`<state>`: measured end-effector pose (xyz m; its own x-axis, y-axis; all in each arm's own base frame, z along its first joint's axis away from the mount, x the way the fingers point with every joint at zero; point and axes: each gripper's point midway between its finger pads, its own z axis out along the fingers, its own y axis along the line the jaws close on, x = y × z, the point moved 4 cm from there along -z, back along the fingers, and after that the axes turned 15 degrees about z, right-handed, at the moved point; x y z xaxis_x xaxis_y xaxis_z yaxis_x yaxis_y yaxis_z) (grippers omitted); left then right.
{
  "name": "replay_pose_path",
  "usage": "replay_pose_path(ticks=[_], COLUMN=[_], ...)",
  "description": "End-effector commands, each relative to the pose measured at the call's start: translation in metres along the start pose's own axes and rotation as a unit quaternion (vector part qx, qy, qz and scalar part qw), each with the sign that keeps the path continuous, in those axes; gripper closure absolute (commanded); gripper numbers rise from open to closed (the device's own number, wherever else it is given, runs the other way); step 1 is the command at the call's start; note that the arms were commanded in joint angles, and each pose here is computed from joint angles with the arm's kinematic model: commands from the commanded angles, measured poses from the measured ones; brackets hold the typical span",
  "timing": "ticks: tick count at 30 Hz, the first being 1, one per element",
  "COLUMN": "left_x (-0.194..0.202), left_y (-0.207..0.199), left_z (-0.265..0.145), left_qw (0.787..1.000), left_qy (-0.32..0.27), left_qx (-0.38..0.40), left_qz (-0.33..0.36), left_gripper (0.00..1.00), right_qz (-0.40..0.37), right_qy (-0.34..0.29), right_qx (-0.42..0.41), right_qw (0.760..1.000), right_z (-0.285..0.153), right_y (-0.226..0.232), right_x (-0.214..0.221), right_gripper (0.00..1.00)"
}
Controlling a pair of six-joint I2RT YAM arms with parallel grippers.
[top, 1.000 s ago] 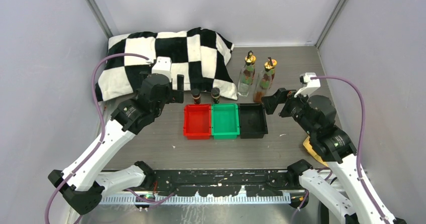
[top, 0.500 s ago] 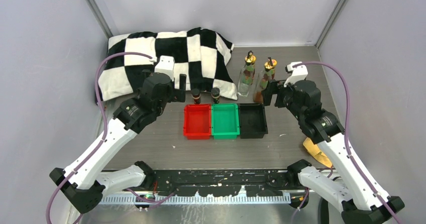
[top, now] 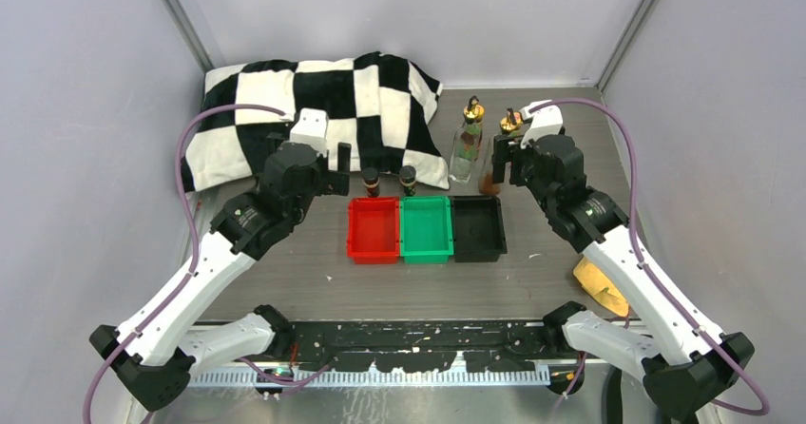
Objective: Organize the condiment bottles
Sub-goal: Move the bottle to the center of the board.
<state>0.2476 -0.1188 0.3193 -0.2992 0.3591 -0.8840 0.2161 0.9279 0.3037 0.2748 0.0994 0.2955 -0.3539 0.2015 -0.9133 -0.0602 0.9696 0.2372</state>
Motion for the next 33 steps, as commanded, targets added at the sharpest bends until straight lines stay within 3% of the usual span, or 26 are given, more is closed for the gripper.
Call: replay_pose_path(ticks=[1, 25, 33], left_x=[-0.012, -0.001, 0.000], left_y=[0.002, -0.004, -0.007], left_z=[-0.002, 0.004, 0.007], left_qw=[0.999, 0.999, 0.999], left_qy=[-0.035, -0.044, -0.041], left_qx=[0.000, 0.005, 0.010], left_qz=[-0.010, 0.001, 0.004], left_gripper=[0.01, 0.01, 0.01], right_qz=[-0.012, -0.043, -0.055], right_qy=[-0.075, -0.113, -0.098], right_qx=[0.018, 0.039, 0.048], right_qw=[0.997, 0.992, 0.993], right_z=[-0.004, 0.024, 0.036], right_y=[0.002, 0.009, 0.013], right_x=[-0.043, -0.066, -0.070], right_gripper=[0.18, 0.18, 0.17])
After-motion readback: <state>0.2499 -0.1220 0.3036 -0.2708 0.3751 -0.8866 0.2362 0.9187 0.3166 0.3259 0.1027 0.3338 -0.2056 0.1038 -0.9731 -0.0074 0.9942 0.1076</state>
